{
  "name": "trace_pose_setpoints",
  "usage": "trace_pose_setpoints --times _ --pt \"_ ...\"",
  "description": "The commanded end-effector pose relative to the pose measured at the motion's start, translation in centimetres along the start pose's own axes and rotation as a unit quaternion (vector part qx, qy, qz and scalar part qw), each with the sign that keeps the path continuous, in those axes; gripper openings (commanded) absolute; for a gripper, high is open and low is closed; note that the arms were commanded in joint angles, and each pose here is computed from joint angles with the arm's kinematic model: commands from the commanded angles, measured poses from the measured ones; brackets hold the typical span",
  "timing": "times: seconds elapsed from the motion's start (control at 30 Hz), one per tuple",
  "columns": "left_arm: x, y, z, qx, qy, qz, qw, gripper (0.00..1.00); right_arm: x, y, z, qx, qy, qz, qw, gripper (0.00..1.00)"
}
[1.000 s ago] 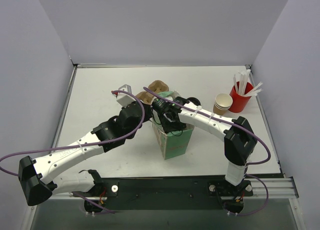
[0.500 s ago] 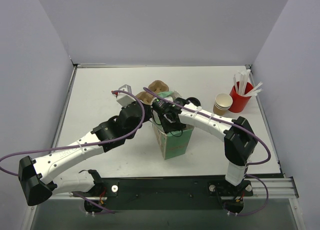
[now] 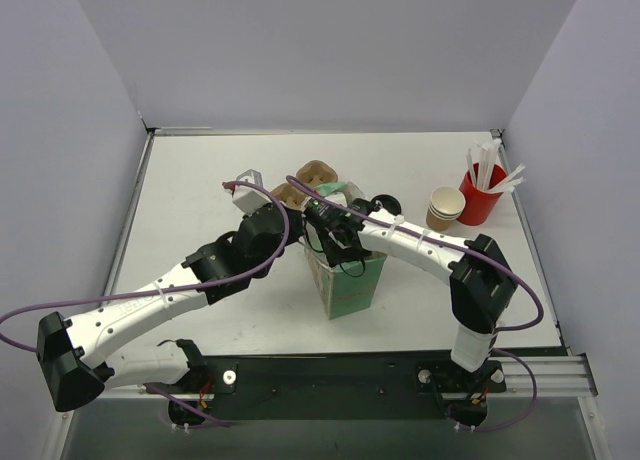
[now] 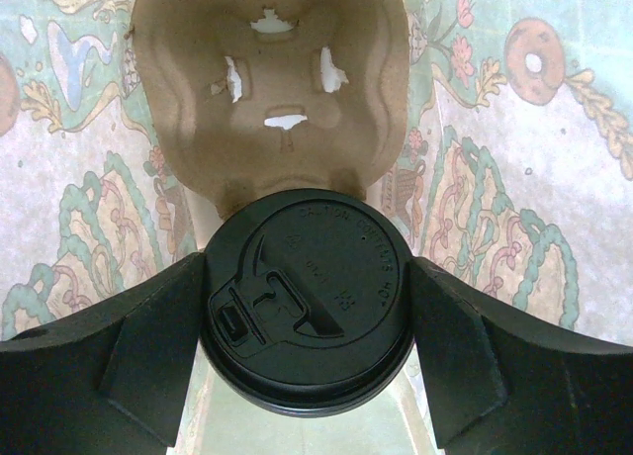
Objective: Pack the takeout coffee
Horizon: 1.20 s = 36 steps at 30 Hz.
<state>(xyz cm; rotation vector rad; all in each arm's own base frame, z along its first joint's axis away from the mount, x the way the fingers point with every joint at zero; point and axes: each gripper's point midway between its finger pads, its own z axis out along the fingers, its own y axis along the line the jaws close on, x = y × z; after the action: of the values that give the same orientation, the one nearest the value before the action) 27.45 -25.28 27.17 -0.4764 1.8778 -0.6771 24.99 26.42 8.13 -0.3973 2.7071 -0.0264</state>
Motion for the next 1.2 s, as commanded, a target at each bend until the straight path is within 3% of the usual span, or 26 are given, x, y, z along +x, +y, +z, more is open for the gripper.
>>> trace_pose_setpoints --times 0.0,1.17 --pt "-0.9 -1.5 -0.4 0.013 0.0 -0.011 1.0 0.0 7.4 -1.8 3.4 0.053 0.127 -0.029 0.99 0.06" --pt "-1.1 -0.8 -0.1 -0.015 -0.008 0.0 1.0 0.0 7.1 -2.7 2.6 0.054 0.087 -0.016 0.995 0.06"
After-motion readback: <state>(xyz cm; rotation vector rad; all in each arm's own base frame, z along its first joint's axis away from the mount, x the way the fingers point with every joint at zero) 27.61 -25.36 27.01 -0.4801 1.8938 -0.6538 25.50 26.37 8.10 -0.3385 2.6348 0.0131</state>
